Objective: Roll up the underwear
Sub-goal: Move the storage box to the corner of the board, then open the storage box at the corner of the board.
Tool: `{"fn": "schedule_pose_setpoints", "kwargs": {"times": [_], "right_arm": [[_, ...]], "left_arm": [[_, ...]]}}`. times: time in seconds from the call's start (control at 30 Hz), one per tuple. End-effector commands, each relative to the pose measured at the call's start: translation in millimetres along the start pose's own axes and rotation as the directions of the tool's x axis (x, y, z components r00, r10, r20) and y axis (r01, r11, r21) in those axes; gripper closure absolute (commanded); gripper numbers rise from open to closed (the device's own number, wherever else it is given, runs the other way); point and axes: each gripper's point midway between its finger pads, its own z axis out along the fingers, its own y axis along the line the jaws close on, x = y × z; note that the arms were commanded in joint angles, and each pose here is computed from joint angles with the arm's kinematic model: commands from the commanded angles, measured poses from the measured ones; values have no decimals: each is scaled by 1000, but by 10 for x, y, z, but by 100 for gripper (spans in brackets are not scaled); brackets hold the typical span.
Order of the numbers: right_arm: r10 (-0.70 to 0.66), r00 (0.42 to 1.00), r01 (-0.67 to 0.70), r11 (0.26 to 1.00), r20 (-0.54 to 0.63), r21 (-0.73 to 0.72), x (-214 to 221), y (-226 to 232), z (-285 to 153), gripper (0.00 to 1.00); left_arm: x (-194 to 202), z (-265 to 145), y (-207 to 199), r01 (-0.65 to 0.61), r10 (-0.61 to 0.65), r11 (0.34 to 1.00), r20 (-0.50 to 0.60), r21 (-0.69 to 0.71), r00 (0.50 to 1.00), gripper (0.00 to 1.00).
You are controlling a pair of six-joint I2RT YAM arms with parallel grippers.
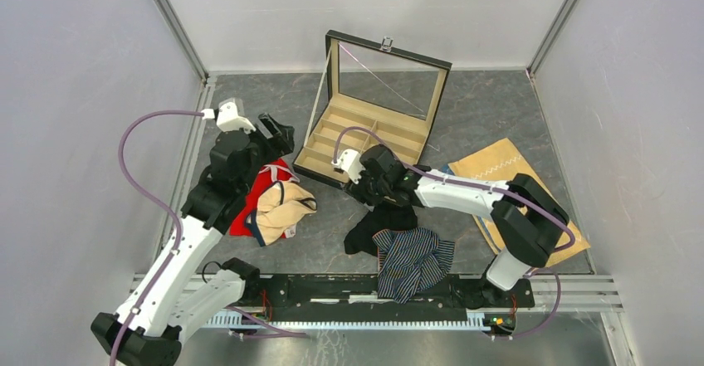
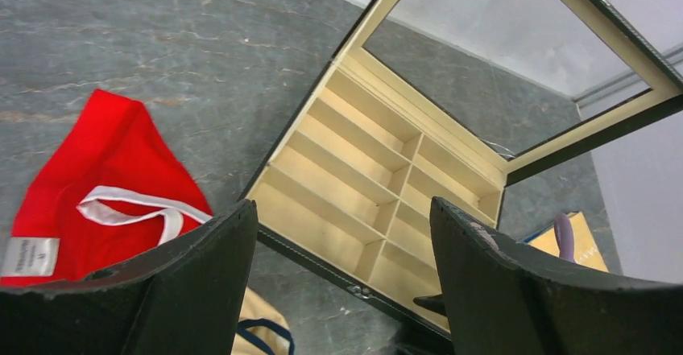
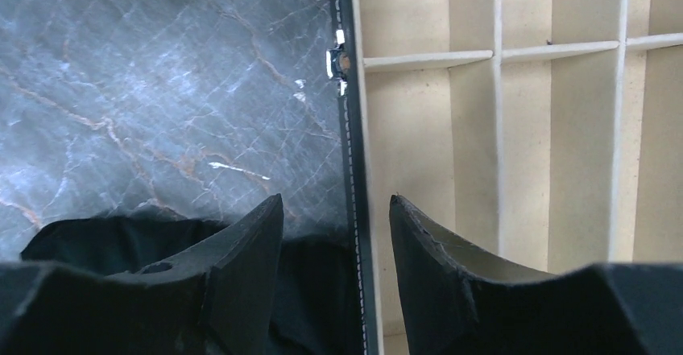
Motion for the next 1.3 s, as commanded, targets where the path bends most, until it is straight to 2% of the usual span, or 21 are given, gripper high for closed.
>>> {"fn": "schedule_pose_setpoints", "kwargs": {"times": [0.0, 0.07, 0.33, 0.5, 0.6, 0.8, 1.0, 1.13, 1.2, 1.27], "right_arm": [[-31, 999, 29, 998, 23, 57, -204, -141, 58, 43], [-28, 999, 28, 998, 15, 62, -188, -147, 101, 45], [65, 997, -69, 982, 29, 176, -146, -384, 182, 66], [137, 988, -148, 971, 70, 186, -164, -533, 221, 90], [196, 975, -213, 954, 102, 210, -157, -721, 215, 100], [306, 937, -344, 889, 167, 301, -106, -1280, 145, 100], [290, 943, -331, 852, 161, 405, -56, -1946, 43, 100], [336, 930, -365, 809, 147, 461, 80, -2314, -60, 100], [355, 922, -385, 797, 155, 465, 121, -2434, -101, 95], [355, 919, -394, 803, 172, 448, 93, -2474, -150, 84]], "left_arm": [[-31, -101, 238, -84, 86, 993, 21, -83, 996, 16], [-14, -101, 265, -89, 91, 992, 18, -92, 996, 15], [47, -92, 323, -104, 105, 988, 3, -110, 995, 15], [75, -109, 350, -106, 107, 988, -3, -115, 994, 15], [123, -105, 359, -107, 106, 988, -16, -112, 994, 15], [275, -90, 359, -90, 86, 992, -55, -92, 995, 15], [491, -79, 389, -81, 73, 994, -109, -72, 991, 15], [567, -106, 405, -74, 66, 995, -123, -61, 990, 15], [602, -117, 410, -71, 64, 996, -129, -55, 990, 15], [654, -118, 412, -73, 66, 996, -145, -46, 987, 15]]}}
